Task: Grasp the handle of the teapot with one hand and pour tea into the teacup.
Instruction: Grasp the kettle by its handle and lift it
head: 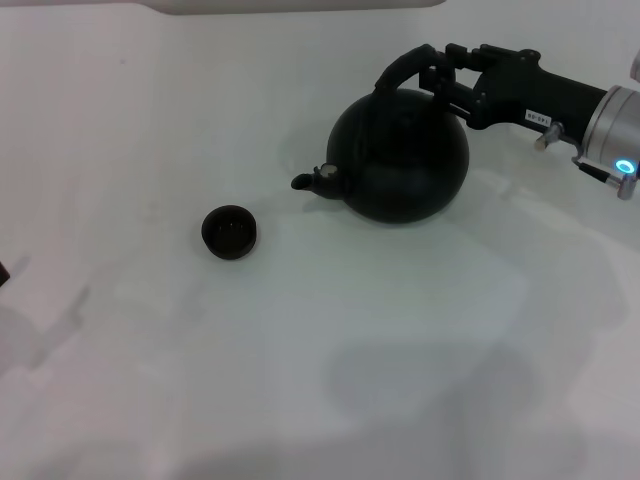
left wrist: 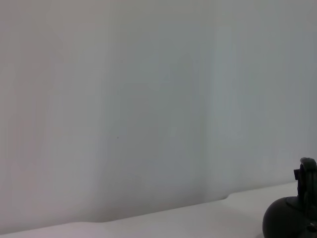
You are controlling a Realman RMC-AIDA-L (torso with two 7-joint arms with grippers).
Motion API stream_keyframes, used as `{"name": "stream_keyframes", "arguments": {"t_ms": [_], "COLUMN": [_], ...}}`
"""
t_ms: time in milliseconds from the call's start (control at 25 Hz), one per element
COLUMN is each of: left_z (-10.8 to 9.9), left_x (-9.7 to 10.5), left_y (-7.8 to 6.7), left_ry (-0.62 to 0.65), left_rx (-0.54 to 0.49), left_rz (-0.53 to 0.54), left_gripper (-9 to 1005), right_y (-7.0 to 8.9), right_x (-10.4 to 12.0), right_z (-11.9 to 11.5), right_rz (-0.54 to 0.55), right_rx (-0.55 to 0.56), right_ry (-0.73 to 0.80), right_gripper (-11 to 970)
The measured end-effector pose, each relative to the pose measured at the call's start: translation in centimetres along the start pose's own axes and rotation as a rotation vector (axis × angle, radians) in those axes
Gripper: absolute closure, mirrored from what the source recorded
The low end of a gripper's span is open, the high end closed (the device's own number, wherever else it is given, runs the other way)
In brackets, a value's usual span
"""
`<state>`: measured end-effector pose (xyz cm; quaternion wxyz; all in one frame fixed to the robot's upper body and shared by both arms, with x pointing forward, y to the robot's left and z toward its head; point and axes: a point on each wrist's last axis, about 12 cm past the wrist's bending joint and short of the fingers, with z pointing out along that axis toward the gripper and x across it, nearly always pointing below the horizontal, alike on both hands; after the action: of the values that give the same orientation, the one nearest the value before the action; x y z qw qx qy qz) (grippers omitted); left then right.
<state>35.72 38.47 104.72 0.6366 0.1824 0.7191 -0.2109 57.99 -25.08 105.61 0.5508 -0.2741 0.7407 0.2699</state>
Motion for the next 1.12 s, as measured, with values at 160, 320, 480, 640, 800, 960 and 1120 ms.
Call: {"name": "stream_keyframes", "arguments": {"t_ms": [160, 320, 480, 640, 800, 960, 1120], "left_z": [-0.2, -0.3, -0.2, 0.0, 0.1, 0.1, 0.1], "left_x": [0.0, 0.1, 0.1, 0.1, 0.0, 0.0, 0.2], "left_y": [-0.1, -0.2, -0.2, -0.2, -0.2, -0.2, -0.3], "left_ry": [0.0, -0.001, -0.002, -0.004, -0.005, -0.005, -0.002], "left_rx": [0.0, 0.001, 0.003, 0.009, 0.013, 0.013, 0.014], "left_rz": [-0.002, -0.004, -0.005, -0.003, -0.002, -0.003, -0.006], "left_gripper": [110, 111, 111, 111, 110, 111, 110], "right_y": [0.0, 0.1, 0.4, 0.6, 0.8, 1.3, 2.1], "right_x": [0.1, 0.5, 0.7, 0.7, 0.7, 0.4, 0.1], "right_z": [-0.2, -0.5, -0.8, -0.8, -0.5, 0.0, 0.6], "right_rz": [-0.01, -0.019, -0.019, -0.032, -0.039, -0.061, -0.087], "right_rx": [0.0, 0.001, -0.02, -0.033, -0.047, -0.059, -0.07], "right_ry": [0.0, 0.001, -0.007, -0.013, -0.01, -0.029, -0.074], "right_gripper": [422, 512, 657, 798, 797, 798, 798]}}
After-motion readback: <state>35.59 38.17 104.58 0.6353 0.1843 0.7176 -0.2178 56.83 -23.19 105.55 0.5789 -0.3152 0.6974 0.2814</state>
